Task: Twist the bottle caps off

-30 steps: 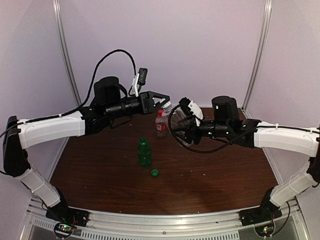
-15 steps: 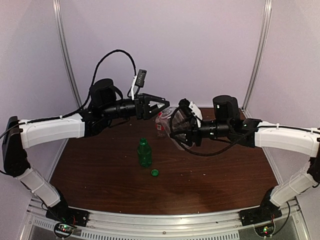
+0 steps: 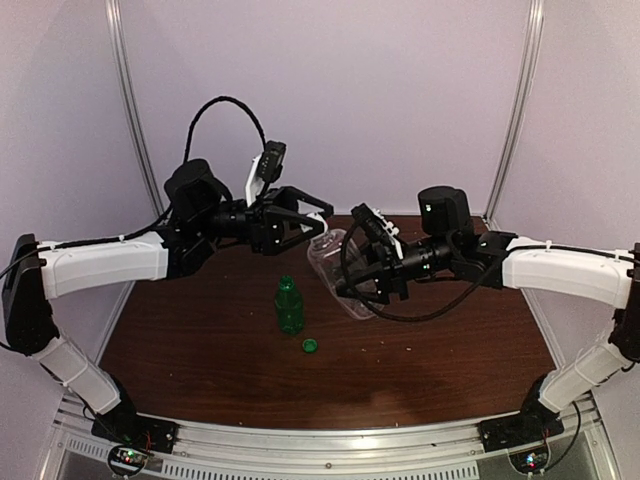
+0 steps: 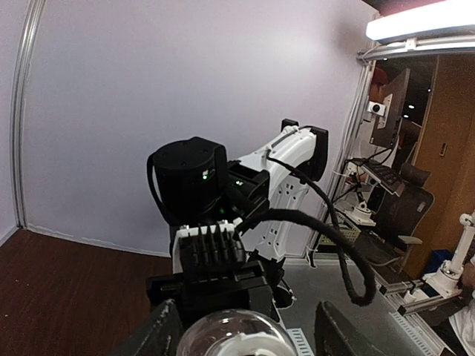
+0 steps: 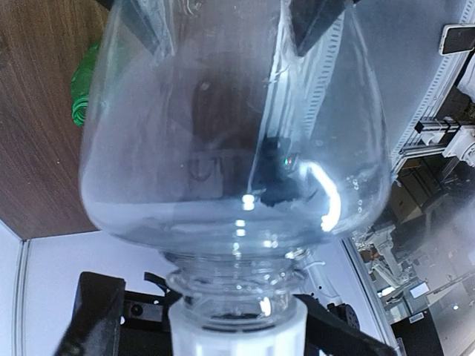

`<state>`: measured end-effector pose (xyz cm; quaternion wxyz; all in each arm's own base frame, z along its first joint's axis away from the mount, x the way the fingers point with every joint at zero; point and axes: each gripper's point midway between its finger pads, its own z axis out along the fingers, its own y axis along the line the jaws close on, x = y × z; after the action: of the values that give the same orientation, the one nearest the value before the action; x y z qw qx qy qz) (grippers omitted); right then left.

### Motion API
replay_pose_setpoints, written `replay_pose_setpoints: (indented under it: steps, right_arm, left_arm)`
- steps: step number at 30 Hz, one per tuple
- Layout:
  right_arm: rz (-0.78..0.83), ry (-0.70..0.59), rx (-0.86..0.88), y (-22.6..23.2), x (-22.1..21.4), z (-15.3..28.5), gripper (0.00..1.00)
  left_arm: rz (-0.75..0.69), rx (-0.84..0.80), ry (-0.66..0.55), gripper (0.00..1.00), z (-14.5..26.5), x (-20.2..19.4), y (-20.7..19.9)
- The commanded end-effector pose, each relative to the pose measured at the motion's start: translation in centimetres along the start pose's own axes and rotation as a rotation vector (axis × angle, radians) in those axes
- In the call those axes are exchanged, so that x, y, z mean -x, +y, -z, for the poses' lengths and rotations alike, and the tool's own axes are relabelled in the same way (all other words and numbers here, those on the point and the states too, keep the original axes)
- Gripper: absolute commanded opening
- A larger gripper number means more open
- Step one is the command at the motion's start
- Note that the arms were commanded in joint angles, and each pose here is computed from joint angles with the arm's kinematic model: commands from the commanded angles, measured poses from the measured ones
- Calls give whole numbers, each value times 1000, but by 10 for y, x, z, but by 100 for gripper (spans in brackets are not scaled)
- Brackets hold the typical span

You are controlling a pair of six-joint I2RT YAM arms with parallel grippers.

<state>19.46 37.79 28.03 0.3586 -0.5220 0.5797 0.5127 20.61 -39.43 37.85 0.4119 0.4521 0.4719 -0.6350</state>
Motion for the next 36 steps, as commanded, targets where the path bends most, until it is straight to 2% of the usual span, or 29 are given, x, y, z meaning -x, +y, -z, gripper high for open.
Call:
replay_pose_setpoints:
  steps: [1,11,17,21,25,27,31,36]
  right_arm:
    - [15,-34,108,16,16,4,53]
    - [8,-41,113,15,16,5,53]
    - [0,-29,-75,-13,16,9,52]
    - [5,-24,-309,-49,16,19,51]
    - [14,-42,-535,-80,18,36,50]
    - [18,-53,-616,-89,19,44,50]
    - [32,-84,-705,-95,22,55,49]
    - [52,-97,-668,-87,22,52,49]
  left_arm:
    - [-107,-105,-8,60,6,8,-27]
    - [-93,-125,3,29,4,2,-25]
    - [-40,-32,-38,14,4,15,-13]
    - [94,217,-41,13,3,17,25]
    - [166,529,-32,14,7,19,62]
    - [202,620,-40,14,11,18,71]
    - [264,676,-86,21,17,16,81]
    - [256,587,-91,30,3,15,77]
